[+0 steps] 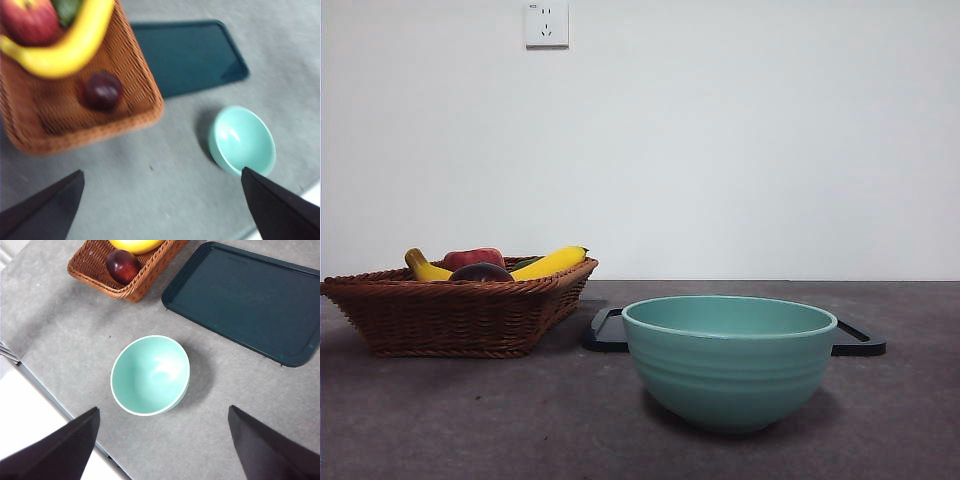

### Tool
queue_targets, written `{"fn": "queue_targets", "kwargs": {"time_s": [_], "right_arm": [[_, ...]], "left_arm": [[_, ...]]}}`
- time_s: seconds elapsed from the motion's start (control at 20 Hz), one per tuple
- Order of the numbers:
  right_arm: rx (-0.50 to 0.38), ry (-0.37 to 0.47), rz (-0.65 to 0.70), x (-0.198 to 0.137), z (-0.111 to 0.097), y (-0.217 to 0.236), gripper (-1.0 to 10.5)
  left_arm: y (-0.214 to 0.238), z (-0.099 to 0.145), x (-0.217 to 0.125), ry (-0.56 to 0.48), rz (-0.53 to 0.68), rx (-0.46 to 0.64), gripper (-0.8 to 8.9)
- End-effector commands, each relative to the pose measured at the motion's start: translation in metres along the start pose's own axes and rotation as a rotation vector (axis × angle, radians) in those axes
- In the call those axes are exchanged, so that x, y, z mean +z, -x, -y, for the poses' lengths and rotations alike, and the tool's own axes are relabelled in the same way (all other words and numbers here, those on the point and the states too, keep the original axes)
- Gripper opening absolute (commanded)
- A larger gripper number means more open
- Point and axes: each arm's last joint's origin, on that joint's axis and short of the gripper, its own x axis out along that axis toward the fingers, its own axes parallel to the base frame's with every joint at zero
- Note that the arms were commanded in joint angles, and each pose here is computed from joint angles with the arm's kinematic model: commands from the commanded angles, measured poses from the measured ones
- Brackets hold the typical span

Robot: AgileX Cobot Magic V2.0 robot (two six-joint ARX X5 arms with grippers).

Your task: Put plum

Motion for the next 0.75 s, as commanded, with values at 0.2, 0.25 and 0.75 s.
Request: {"fn": "queue_targets", "kwargs": {"time_s": [0.2,0.25,0.75], "right_arm": [[0.004,0.013,0.011,0.004,-0.002,0.002,4.1],[0.004,0.013,0.011,0.004,-0.002,0.002,4.1],[0.003,0.005,0.023,0.006,-0.002,0.002,4.1]], "left_arm": [[-0.029,0.000,0.051,-0.023,-0.058,0.083,4.97],[-0.039,-0.001,0.058,-0.030,-0.078,0.098,4.97],[-0.154,-0.025,0.074,-0.084,-0.210,0.195,4.97]]}}
